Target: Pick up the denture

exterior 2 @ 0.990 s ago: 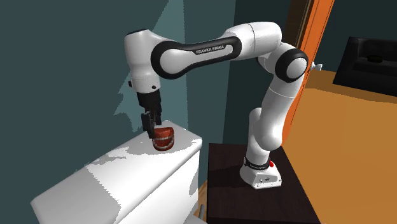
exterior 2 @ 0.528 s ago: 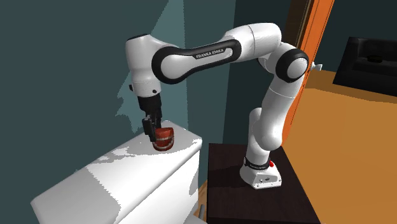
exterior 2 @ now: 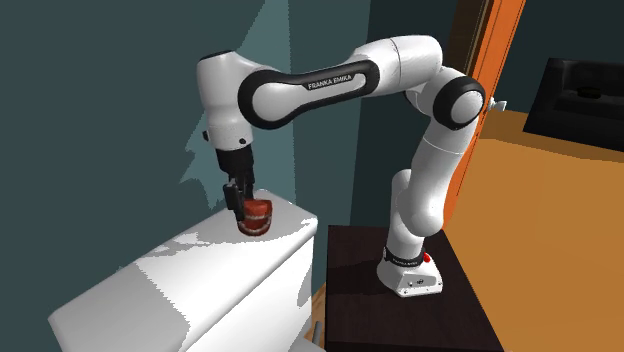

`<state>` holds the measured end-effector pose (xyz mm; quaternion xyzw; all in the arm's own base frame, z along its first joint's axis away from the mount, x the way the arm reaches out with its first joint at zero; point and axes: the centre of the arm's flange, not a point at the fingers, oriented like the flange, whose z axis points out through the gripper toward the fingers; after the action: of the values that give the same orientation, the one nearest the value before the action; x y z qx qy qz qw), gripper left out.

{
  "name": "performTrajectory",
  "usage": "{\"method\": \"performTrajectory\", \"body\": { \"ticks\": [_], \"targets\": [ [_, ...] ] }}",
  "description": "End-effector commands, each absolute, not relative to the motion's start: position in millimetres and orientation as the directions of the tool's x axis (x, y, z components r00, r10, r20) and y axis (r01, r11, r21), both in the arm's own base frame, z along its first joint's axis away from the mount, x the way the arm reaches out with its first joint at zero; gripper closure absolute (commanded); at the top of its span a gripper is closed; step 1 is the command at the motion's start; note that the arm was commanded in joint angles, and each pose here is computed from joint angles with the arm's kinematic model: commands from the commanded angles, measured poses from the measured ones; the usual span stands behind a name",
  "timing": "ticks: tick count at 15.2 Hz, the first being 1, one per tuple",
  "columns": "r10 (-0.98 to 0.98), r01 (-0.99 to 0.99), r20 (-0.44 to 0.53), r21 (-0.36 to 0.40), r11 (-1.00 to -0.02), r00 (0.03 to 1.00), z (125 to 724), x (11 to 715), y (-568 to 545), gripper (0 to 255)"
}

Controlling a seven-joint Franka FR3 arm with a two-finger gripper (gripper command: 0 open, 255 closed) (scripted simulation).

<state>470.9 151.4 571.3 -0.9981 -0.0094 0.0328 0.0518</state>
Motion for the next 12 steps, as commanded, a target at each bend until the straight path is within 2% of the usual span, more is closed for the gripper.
{"method": "performTrajectory", "body": {
  "ticks": [1, 12],
  "targets": [
    [0.022, 0.015, -0.065, -0.104, -0.995, 0.998, 580.6, 470.9, 151.5, 255],
    [0.022, 0.015, -0.065, -0.104, -0.995, 0.998, 638.7, 470.9, 151.5, 255]
  ]
}}
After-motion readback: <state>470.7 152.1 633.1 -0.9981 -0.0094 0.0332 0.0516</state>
